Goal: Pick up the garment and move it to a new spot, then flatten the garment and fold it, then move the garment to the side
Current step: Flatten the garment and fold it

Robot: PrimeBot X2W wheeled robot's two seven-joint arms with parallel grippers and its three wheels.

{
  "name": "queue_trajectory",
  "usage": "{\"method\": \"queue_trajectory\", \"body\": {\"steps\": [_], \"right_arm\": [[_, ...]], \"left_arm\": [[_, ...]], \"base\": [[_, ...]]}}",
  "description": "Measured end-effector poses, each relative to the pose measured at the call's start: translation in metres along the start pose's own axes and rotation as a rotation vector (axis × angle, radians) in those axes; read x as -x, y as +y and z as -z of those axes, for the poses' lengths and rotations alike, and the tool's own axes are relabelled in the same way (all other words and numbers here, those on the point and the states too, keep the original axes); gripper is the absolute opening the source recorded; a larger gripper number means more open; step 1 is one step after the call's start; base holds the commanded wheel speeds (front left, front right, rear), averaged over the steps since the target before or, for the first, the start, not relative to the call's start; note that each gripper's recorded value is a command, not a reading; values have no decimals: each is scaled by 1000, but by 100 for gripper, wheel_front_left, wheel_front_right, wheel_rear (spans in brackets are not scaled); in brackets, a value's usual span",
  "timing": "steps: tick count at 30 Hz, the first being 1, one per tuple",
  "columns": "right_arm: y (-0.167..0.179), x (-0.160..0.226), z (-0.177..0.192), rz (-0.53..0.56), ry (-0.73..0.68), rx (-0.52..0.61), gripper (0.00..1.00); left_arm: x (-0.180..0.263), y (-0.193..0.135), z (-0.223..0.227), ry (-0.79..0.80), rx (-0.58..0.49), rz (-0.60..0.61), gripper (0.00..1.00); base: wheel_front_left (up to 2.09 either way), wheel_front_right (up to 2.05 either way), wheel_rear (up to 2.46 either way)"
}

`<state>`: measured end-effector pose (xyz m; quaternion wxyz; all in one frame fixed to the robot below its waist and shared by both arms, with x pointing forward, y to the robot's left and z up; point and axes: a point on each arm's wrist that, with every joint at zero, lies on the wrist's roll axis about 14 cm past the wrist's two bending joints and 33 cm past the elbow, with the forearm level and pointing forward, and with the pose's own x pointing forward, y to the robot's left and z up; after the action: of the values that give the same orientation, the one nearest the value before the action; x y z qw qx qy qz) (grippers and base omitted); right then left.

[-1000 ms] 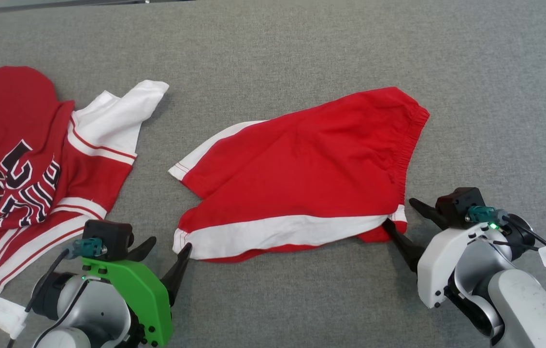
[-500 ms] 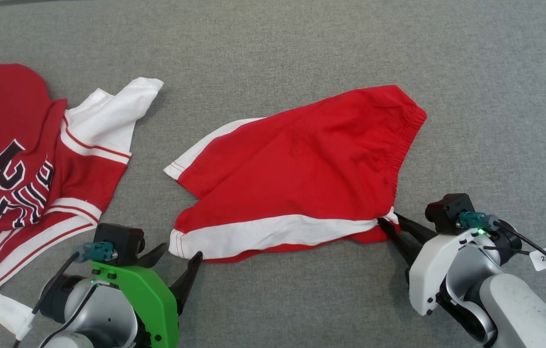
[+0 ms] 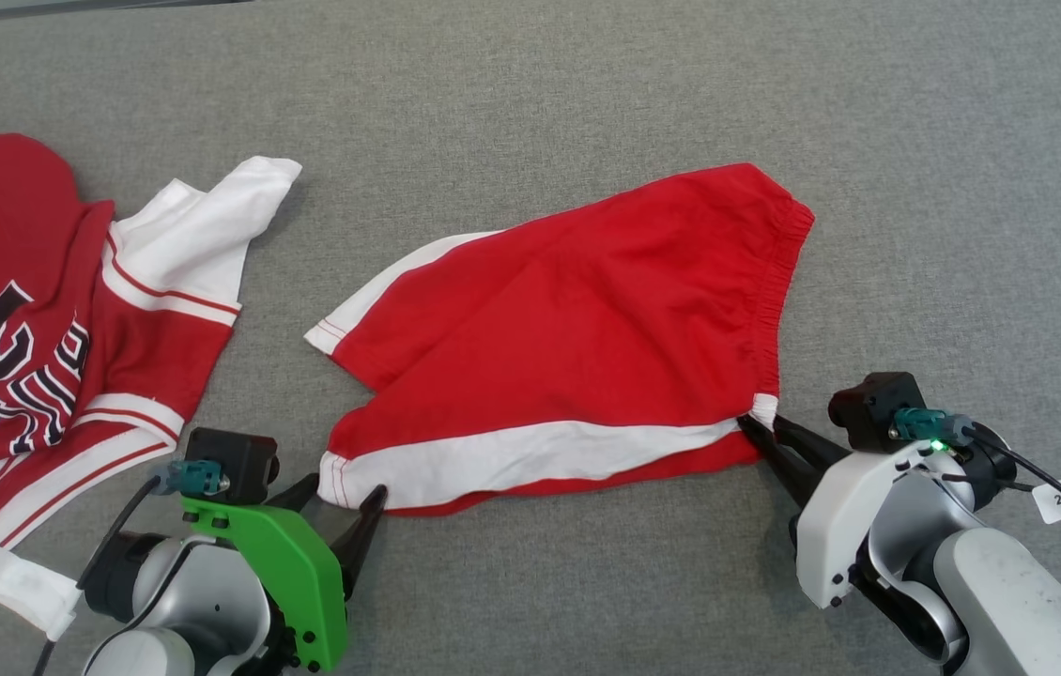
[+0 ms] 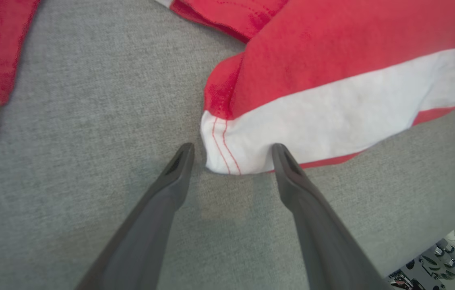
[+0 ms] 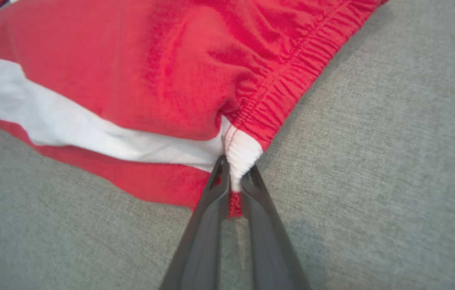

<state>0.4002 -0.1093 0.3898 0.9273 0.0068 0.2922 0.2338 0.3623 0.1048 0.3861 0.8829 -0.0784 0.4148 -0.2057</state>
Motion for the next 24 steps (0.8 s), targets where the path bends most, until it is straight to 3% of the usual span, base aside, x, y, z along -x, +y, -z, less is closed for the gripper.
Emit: {"method": "queue_trajectory", "body": {"steps": [3, 4, 6, 13, 18, 21, 24], "right_arm": [[0, 0, -3, 0, -7, 4, 0], [0, 1, -3, 0, -9, 5, 0], [0, 1, -5, -1, -18, 7, 0], [-4, 9, -32, -2, -102, -17, 0], [-18, 22, -83, 4, -230, -24, 0], [-27, 32, -119, 3, -307, -24, 0], [-34, 40, -135, 18, -318, 20, 0]], "left_arm": [[-5, -3, 0, -2, 1, 15, 100], [-6, -4, -2, -11, -4, 21, 80], [-8, -9, -8, -37, -14, 39, 0], [-1, -37, -41, -153, 32, 157, 0], [20, -57, -92, -273, 31, 275, 0], [29, -59, -115, -308, 53, 316, 0], [30, -44, -112, -258, 64, 284, 0]], "base": [[0, 0, 0], [0, 0, 0], [0, 0, 0], [0, 0, 0], [0, 0, 0], [0, 0, 0], [0, 0, 0]]}}
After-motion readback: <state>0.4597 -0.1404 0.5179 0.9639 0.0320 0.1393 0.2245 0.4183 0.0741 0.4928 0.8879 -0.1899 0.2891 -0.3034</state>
